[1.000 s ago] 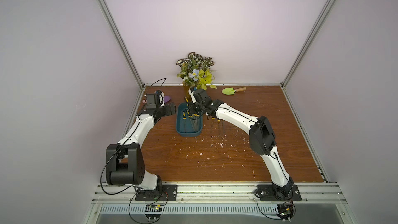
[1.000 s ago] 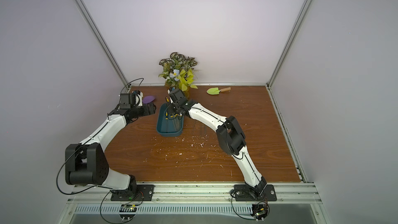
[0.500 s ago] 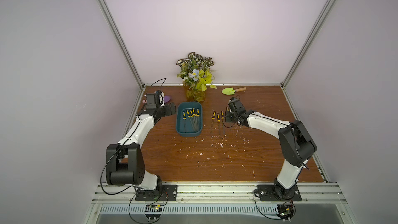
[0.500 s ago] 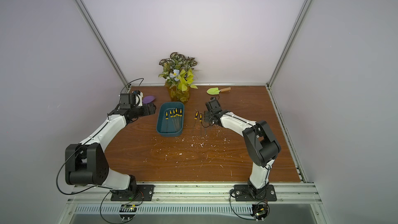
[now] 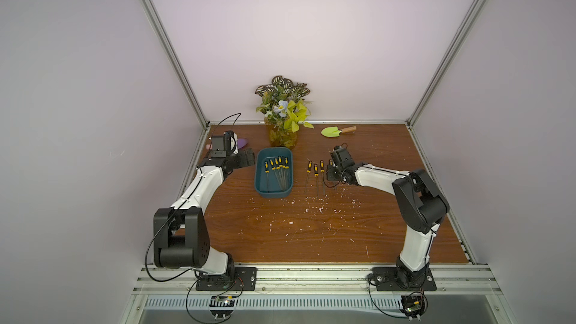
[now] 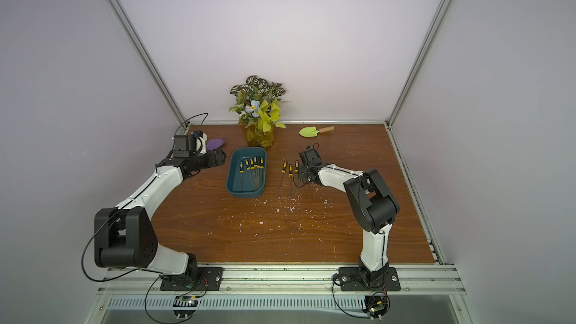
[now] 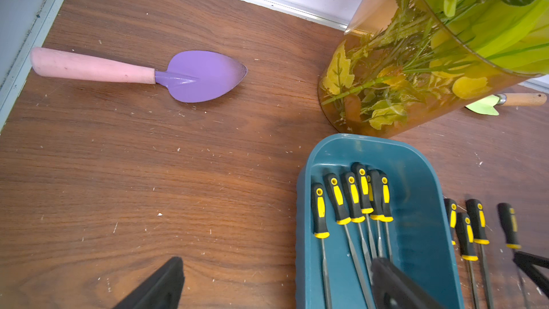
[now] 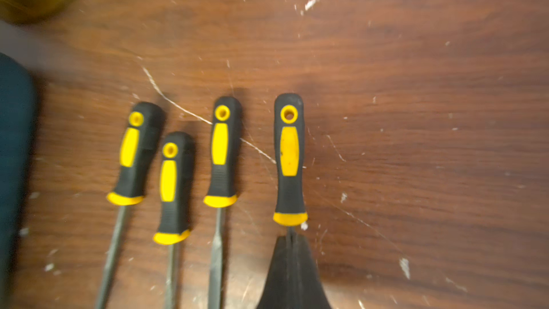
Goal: Take the file tool out of the storage box
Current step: Place the file tool at the center of the board.
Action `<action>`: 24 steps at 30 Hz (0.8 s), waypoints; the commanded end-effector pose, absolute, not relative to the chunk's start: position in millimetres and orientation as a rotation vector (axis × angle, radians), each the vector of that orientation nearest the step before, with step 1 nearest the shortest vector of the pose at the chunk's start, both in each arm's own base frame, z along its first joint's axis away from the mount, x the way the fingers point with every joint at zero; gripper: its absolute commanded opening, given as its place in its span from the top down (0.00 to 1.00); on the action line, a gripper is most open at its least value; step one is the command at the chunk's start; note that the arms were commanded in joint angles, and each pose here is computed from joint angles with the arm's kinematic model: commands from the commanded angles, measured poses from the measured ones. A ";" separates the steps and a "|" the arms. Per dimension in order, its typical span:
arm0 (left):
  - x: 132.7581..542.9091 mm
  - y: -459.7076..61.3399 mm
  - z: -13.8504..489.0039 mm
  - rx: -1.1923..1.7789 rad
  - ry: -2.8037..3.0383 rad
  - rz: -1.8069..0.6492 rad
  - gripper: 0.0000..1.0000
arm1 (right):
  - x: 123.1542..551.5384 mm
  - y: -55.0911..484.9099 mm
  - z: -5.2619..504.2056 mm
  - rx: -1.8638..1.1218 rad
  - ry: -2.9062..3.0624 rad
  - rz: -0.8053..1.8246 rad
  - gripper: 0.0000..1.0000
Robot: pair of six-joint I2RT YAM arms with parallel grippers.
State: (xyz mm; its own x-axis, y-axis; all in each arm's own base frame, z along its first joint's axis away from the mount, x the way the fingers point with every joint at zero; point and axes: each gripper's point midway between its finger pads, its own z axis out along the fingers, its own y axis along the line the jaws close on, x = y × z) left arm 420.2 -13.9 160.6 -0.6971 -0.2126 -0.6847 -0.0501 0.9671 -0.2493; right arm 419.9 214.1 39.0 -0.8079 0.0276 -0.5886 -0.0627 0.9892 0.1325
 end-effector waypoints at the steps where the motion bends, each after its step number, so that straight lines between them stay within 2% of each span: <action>1: 421.2 -9.9 167.3 -0.180 2.329 -0.261 0.00 | 436.8 227.4 56.9 -0.039 2.439 0.239 1.00; 14: 421.4 -10.7 167.2 -0.177 2.328 -0.266 0.00 | 438.6 229.9 51.7 -0.035 2.444 0.243 1.00; 24: 421.7 -11.0 168.7 -0.176 2.325 -0.268 0.00 | 437.5 228.6 65.6 -0.038 2.429 0.246 0.84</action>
